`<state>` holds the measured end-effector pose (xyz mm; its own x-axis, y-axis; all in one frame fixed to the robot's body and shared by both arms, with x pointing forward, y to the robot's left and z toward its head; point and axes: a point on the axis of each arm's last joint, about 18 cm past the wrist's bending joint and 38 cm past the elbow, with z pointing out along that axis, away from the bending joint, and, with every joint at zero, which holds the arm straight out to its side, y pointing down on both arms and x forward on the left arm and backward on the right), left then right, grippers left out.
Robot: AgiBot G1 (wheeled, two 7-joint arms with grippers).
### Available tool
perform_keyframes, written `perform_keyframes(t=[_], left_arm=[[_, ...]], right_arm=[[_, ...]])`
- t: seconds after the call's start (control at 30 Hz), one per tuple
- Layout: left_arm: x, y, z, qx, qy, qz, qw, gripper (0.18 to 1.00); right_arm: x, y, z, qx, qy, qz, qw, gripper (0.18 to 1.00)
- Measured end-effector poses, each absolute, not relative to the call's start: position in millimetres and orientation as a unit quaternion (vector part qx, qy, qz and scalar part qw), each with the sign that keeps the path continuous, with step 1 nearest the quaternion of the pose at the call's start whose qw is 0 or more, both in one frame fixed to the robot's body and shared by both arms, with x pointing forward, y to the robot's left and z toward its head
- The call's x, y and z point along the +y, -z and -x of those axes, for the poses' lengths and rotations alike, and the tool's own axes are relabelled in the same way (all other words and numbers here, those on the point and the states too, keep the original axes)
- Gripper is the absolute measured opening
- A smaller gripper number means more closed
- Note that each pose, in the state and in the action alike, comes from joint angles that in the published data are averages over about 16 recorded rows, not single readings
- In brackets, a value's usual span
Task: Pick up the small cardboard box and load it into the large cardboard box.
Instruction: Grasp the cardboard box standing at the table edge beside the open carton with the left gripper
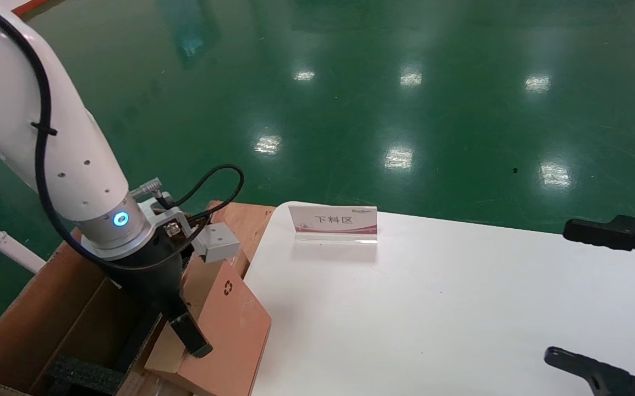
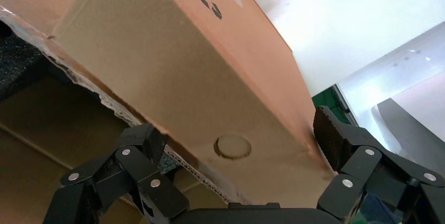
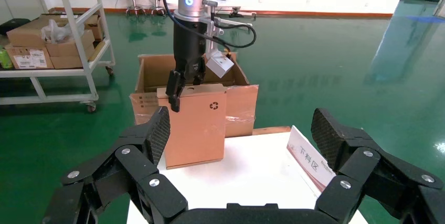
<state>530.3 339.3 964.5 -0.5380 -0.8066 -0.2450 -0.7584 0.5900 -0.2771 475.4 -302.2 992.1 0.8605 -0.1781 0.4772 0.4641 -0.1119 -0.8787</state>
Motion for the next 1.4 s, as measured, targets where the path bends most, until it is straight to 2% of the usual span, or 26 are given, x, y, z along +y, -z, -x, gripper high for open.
perform_keyframes(t=[0.77, 0.97, 1.13, 1.4], left_arm=[[339.8, -961.3, -533.2, 0.873, 0.069, 0.449, 0.178, 0.981], [339.8, -961.4, -533.0, 0.873, 0.069, 0.449, 0.178, 0.93], [339.8, -961.5, -532.9, 0.873, 0.069, 0.449, 0.178, 0.867], [339.8, -961.7, -532.8, 0.873, 0.069, 0.449, 0.178, 0.703]], right_arm=[[-302.3, -992.1, -475.5, -0.101, 0.244, 0.705, 0.659, 0.989], [-302.3, -992.1, -475.5, -0.101, 0.244, 0.705, 0.659, 0.954], [-302.3, -992.1, -475.5, -0.101, 0.244, 0.705, 0.659, 0.894], [-302.3, -992.1, -475.5, -0.101, 0.244, 0.705, 0.659, 0.755]])
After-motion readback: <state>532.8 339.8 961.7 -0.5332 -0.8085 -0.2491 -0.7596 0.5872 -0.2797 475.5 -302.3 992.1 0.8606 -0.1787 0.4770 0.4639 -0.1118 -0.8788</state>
